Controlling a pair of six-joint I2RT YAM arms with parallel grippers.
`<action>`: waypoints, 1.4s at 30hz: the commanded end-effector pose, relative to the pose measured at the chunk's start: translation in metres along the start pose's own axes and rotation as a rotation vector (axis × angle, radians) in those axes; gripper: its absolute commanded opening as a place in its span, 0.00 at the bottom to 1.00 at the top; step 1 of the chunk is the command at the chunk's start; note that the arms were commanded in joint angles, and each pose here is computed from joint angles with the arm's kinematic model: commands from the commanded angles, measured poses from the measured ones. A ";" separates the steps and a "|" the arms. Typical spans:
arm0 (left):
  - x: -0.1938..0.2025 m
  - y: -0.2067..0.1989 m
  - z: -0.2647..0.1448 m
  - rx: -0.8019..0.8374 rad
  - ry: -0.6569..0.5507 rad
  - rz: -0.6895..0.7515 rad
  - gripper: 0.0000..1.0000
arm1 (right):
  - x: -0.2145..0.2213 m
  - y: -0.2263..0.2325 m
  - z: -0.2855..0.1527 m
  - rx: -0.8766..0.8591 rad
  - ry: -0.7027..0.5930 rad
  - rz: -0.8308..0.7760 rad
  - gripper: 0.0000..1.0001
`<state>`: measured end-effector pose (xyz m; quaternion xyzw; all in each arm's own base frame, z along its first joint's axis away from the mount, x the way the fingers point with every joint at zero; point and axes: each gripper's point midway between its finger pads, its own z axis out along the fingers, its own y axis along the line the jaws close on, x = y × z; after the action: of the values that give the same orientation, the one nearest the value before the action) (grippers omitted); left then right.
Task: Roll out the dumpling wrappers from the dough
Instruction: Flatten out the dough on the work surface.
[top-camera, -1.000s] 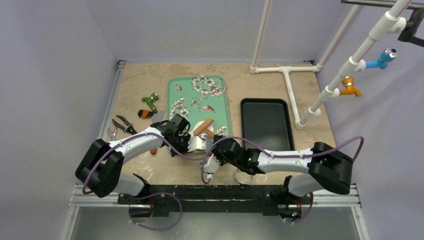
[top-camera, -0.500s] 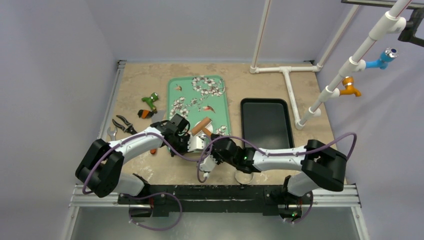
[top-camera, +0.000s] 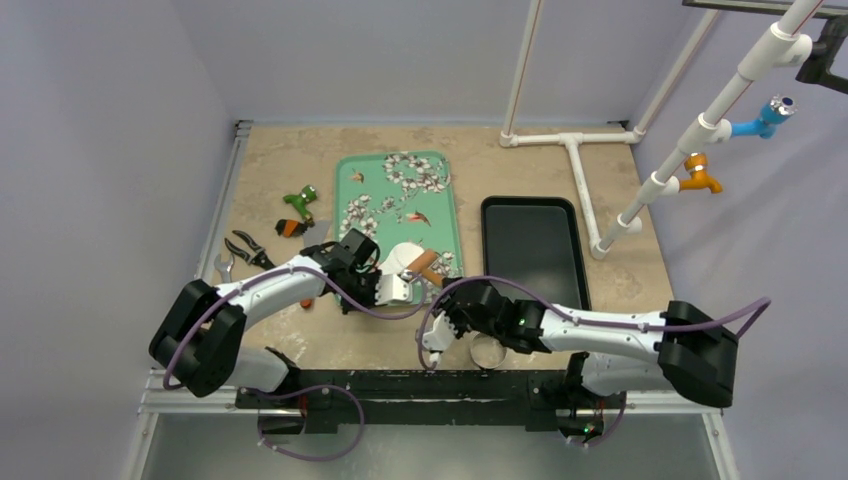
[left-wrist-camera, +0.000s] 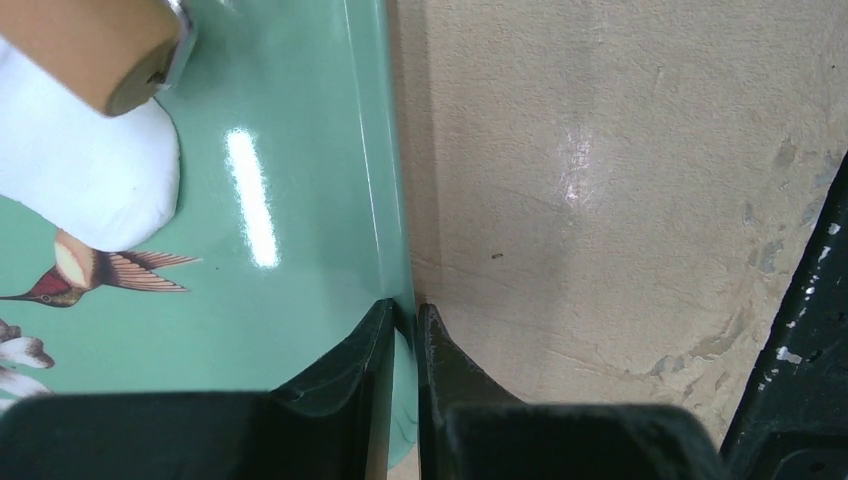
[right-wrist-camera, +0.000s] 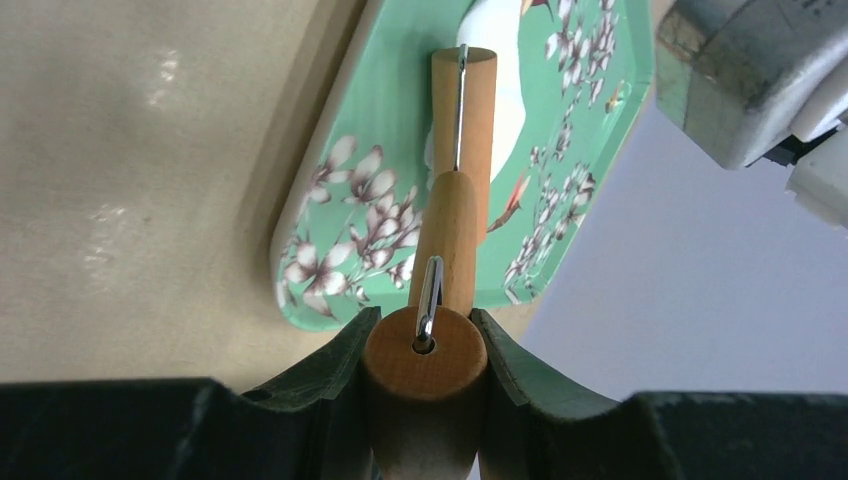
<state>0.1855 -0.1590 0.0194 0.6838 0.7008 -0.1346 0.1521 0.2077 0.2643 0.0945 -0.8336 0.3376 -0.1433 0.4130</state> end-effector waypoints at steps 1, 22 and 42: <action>-0.001 -0.030 0.002 0.089 -0.058 0.032 0.00 | -0.003 -0.006 0.018 -0.023 -0.029 0.072 0.00; -0.033 0.007 -0.082 -0.081 -0.307 -0.074 0.46 | 0.017 -0.012 0.029 -0.036 0.021 0.054 0.00; 0.063 0.214 -0.092 -0.294 -0.075 -0.823 0.51 | 0.015 -0.013 0.026 -0.045 0.036 0.032 0.00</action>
<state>0.3684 -0.0594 0.0709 0.3384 0.9119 -0.1188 0.1993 0.2418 0.2906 0.1021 -0.8236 0.3454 -0.1400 0.4276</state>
